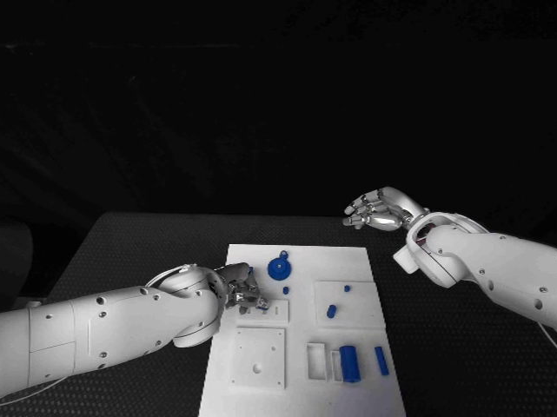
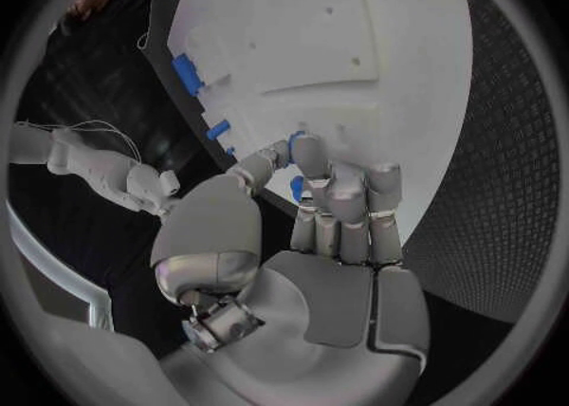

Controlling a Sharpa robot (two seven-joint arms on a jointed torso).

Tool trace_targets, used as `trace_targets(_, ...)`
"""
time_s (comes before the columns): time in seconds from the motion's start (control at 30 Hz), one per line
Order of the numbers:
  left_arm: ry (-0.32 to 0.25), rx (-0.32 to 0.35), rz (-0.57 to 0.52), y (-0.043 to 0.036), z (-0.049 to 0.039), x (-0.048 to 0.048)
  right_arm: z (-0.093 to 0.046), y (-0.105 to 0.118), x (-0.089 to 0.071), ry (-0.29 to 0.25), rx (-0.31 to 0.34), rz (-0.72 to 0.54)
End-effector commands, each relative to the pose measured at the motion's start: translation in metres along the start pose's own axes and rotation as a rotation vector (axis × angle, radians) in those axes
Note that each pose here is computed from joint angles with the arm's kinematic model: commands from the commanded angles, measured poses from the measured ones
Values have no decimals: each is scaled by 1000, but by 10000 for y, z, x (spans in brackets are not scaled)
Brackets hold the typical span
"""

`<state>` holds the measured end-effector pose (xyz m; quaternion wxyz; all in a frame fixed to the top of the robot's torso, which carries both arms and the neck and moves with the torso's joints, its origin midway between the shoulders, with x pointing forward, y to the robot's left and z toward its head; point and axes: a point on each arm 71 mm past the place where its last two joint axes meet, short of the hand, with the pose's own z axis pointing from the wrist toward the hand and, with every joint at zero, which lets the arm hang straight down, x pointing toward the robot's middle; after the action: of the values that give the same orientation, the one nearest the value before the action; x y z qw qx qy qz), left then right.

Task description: Assemble the parts on the task board

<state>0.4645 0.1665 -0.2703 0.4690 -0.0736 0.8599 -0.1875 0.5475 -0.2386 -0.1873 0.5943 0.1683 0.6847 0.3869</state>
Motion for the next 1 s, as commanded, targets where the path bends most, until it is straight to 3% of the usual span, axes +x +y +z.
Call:
trace_targets(0.03, 4, 1, 9, -22, -8, 11, -1, 11, 16, 14, -14, -2)
trace_targets(0.7, 20, -23, 6, 23, -29, 24, -4, 5, 10, 13, -13, -3)
trace_targets(1.0, 30, -20, 8, 9, -33, 43, -2, 8, 14, 14, -14, -2)
